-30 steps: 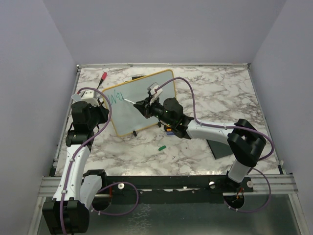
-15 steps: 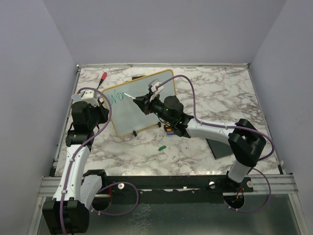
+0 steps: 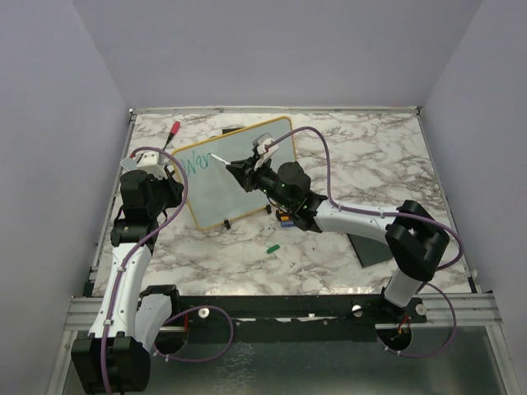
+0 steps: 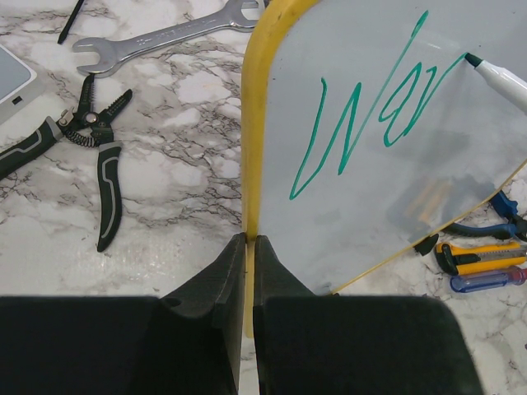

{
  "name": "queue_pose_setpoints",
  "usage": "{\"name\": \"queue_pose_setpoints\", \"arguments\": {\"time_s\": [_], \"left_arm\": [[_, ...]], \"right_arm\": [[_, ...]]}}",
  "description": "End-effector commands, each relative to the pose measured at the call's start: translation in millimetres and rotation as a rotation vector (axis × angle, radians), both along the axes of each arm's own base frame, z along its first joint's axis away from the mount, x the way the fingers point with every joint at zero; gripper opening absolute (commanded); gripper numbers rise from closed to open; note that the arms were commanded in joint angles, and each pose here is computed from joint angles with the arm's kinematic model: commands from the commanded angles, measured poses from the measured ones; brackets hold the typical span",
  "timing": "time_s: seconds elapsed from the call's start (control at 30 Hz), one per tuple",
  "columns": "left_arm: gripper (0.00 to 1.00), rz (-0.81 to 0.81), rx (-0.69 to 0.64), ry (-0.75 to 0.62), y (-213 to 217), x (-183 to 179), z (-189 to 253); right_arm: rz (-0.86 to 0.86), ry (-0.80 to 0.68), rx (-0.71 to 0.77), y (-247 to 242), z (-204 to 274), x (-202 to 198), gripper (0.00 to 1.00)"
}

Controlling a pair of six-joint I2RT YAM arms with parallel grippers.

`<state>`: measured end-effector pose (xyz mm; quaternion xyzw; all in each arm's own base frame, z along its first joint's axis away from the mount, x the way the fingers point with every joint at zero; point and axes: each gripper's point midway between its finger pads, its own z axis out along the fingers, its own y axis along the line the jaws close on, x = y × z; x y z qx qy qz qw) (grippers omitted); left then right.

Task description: Write a sentence on the whiteboard

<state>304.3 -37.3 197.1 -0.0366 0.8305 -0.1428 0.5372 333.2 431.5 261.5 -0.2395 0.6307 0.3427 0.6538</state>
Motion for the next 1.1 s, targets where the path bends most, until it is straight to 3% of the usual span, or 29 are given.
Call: {"name": "queue_pose_setpoints", "arguments": {"time_s": [0.0,0.23,1.07], "left_arm": [[0.08,-0.040,-0.019,-0.014,-8,-2,6],[0.08,-0.040,-0.021,-0.013,-8,-2,6],[0.08,-0.040,-0.021,-0.016,-8,-2,6]], "right_arm": [[-0.029,-0.026,-0.001,-12,5,2,0.01],[0.068,-0.082,0.020,-19,13,-25,0.01],[0.063,-0.063,-0.014,0,6,-10,0.01]]}}
